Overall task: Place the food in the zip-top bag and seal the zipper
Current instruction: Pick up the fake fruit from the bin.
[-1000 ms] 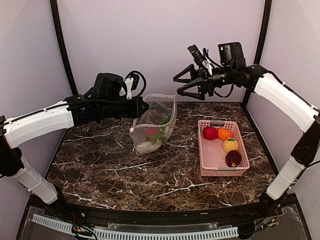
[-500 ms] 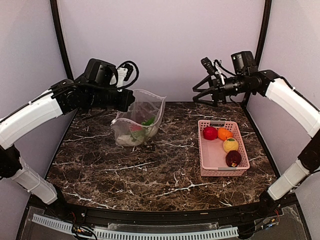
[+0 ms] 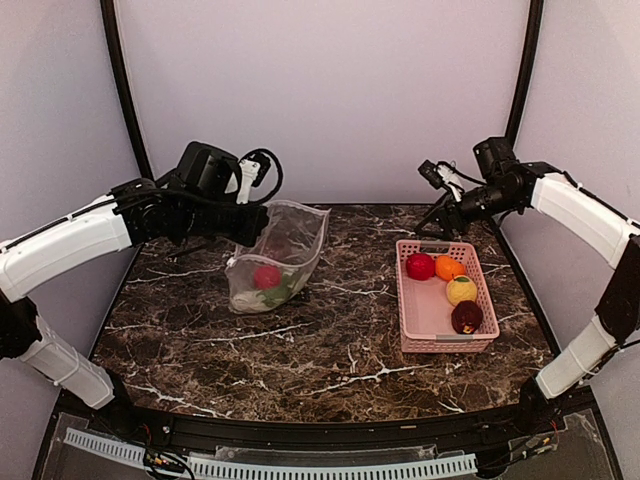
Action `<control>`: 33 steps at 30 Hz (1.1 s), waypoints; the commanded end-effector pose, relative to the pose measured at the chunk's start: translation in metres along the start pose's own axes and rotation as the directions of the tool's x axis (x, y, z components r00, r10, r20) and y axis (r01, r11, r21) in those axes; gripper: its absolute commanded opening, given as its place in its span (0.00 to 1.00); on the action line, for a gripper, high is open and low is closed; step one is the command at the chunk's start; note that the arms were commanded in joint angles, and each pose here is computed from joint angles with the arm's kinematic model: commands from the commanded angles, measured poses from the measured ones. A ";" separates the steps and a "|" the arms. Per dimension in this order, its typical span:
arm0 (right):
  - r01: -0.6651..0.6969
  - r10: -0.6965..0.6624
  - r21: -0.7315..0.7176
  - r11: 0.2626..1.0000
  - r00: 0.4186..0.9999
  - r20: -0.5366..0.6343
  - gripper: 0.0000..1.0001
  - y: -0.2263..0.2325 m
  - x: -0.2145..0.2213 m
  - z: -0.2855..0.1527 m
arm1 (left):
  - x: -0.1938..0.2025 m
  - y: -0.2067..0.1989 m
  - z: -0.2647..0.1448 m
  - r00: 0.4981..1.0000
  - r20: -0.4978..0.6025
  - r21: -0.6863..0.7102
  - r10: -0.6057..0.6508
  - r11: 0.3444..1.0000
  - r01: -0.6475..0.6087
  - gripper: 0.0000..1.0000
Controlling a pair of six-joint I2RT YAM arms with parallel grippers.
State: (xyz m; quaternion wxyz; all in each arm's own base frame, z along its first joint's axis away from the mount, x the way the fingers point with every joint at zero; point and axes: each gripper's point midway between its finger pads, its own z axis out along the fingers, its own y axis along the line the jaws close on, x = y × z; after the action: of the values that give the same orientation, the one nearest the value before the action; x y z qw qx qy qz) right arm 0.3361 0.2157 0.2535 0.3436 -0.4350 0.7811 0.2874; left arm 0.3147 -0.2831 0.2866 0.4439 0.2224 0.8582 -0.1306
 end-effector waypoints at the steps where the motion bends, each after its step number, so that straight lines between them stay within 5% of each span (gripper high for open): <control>1: -0.026 0.034 0.108 0.994 0.997 -0.072 0.65 -0.022 0.026 -0.012 | -0.005 0.007 -0.011 0.999 0.049 -0.013 0.011 1.000 -0.011 0.01; 13: -0.024 0.090 0.261 0.965 0.966 -0.241 0.65 -0.055 0.079 -0.012 | -0.004 -0.003 -0.027 0.993 0.103 0.089 -0.056 0.995 0.047 0.01; 23: -0.015 0.113 0.275 0.961 0.931 -0.347 0.63 -0.078 0.105 0.007 | 0.007 -0.007 -0.030 0.991 0.106 0.130 -0.083 0.989 0.070 0.01; 33: -0.051 0.144 0.241 0.969 0.910 -0.388 0.71 -0.097 0.110 0.031 | 0.014 -0.009 -0.026 0.988 0.103 0.150 -0.118 0.984 0.102 0.01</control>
State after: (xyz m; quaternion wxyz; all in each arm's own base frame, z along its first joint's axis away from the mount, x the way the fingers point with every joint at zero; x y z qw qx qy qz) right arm 0.3767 0.1417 0.1373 0.2159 -0.4042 0.8807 0.1197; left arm 0.2863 -0.2786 0.2848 0.4578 0.2117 0.8374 -0.2105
